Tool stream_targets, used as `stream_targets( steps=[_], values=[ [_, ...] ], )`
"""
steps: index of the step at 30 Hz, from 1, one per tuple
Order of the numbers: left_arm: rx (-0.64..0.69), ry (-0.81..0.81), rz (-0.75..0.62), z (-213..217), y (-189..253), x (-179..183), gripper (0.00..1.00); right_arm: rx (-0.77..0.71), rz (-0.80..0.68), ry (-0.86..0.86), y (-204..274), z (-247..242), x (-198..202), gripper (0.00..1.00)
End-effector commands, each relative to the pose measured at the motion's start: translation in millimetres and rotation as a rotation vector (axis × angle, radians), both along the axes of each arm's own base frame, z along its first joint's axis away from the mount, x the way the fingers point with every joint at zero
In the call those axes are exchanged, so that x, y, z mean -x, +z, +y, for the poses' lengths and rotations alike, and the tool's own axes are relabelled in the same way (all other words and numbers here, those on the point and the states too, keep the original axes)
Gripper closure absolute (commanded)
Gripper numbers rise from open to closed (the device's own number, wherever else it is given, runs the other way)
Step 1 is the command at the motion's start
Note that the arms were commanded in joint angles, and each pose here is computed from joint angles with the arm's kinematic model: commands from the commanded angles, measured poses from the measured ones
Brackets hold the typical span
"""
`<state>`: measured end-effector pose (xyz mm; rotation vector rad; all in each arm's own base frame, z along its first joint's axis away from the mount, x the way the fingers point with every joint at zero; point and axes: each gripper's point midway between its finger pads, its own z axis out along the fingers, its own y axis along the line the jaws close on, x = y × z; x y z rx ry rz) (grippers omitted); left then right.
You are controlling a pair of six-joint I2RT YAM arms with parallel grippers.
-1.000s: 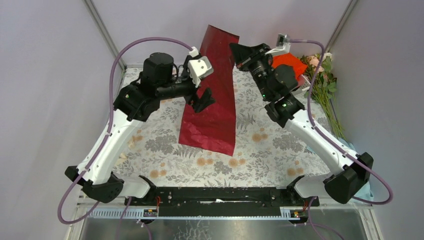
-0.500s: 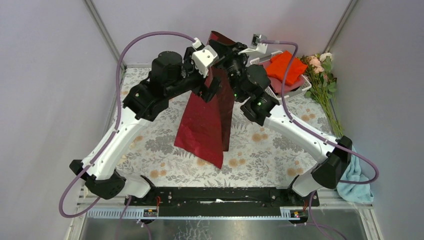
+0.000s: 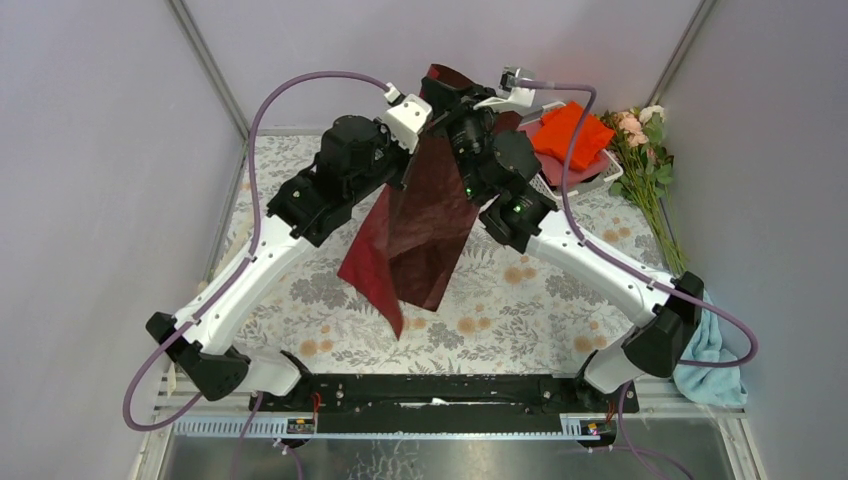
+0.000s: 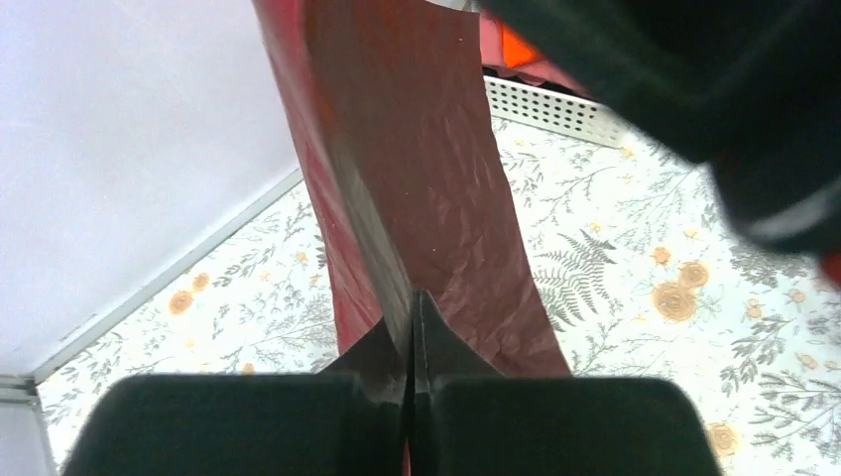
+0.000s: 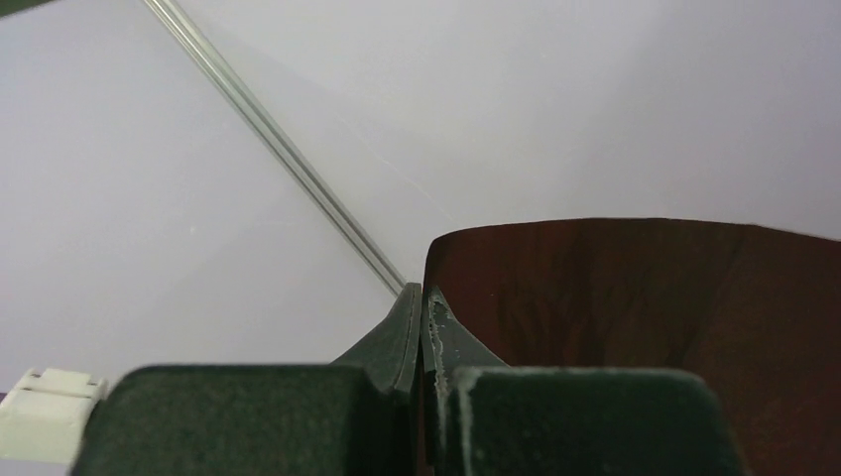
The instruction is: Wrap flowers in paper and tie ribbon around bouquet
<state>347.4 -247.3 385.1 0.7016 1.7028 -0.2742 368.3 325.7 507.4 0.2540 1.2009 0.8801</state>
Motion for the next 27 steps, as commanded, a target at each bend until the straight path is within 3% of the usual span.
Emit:
stream_targets(
  steps=[1,2,5,6,11,16,20,27],
  values=[
    [0.061,-0.051,-0.048,4,27,21,1.0,0.132,-0.179,-0.033,50,-28,32,0.95],
    [0.048,-0.095,-0.027,3,25,31,1.0,0.226,-0.201,-0.022,52,-30,35,0.8],
    [0.021,-0.211,-0.012,3,30,59,1.0,0.588,-0.141,0.078,15,-41,36,0.15],
    [0.007,-0.218,-0.02,7,33,64,1.0,0.677,-0.09,0.103,-4,-54,34,0.03],
    [-0.031,-0.132,-0.085,43,58,46,1.0,0.824,0.171,0.166,-114,-131,17,0.0],
    [0.014,-0.144,-0.048,79,65,2,1.0,0.667,0.402,0.268,-224,-168,1,0.0],
    [0.023,-0.101,0.063,115,25,-56,1.0,0.576,0.545,0.28,-284,-177,-30,0.0],
    [0.041,0.003,0.29,197,-95,-152,1.0,0.51,0.747,0.364,-354,-164,-53,0.0]
  ],
)
